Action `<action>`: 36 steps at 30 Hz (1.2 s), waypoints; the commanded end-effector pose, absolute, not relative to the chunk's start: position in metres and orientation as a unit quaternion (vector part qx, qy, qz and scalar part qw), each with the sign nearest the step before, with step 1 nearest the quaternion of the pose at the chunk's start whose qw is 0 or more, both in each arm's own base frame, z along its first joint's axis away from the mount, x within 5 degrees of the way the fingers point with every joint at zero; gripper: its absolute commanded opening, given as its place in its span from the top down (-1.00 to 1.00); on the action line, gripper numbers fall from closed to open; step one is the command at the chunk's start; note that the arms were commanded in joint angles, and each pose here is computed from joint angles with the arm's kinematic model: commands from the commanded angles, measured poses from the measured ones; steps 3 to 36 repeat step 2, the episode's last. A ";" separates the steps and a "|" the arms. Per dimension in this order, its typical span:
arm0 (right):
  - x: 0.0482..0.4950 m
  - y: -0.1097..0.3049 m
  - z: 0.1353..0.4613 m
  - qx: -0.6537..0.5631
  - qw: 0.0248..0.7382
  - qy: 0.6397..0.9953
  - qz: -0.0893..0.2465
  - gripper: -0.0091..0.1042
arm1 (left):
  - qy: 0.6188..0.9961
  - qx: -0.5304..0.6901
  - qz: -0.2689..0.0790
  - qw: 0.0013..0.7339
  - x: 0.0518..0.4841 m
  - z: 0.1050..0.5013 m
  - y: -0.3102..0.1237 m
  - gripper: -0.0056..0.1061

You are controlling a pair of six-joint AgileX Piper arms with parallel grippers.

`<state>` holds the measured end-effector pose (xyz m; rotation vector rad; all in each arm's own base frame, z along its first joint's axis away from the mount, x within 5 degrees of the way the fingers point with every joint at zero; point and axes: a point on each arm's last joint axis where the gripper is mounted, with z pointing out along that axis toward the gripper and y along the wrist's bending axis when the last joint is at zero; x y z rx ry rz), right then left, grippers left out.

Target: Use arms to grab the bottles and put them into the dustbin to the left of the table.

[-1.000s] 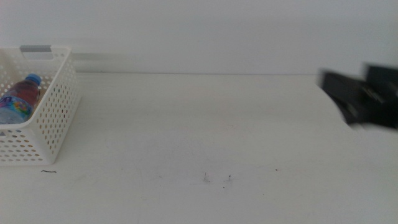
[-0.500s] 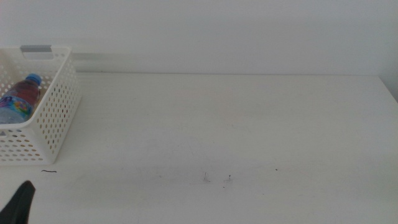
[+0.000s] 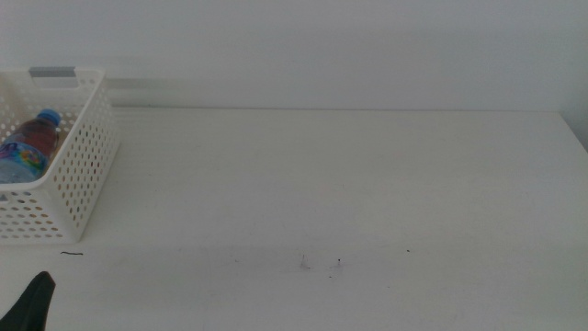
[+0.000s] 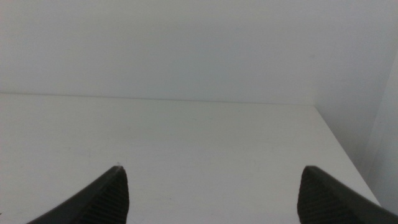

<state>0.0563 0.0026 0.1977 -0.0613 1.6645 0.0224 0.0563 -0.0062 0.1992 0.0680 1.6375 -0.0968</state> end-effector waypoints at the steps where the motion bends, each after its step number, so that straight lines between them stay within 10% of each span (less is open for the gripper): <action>1: 0.056 0.002 0.197 -0.026 0.674 0.739 0.005 -0.64 | 0.727 0.028 -0.044 0.685 0.056 0.200 -0.006 -0.78; 36: 0.056 0.002 0.197 -0.026 0.674 0.739 0.005 -0.64 | 0.727 0.028 -0.044 0.685 0.056 0.200 -0.006 -0.78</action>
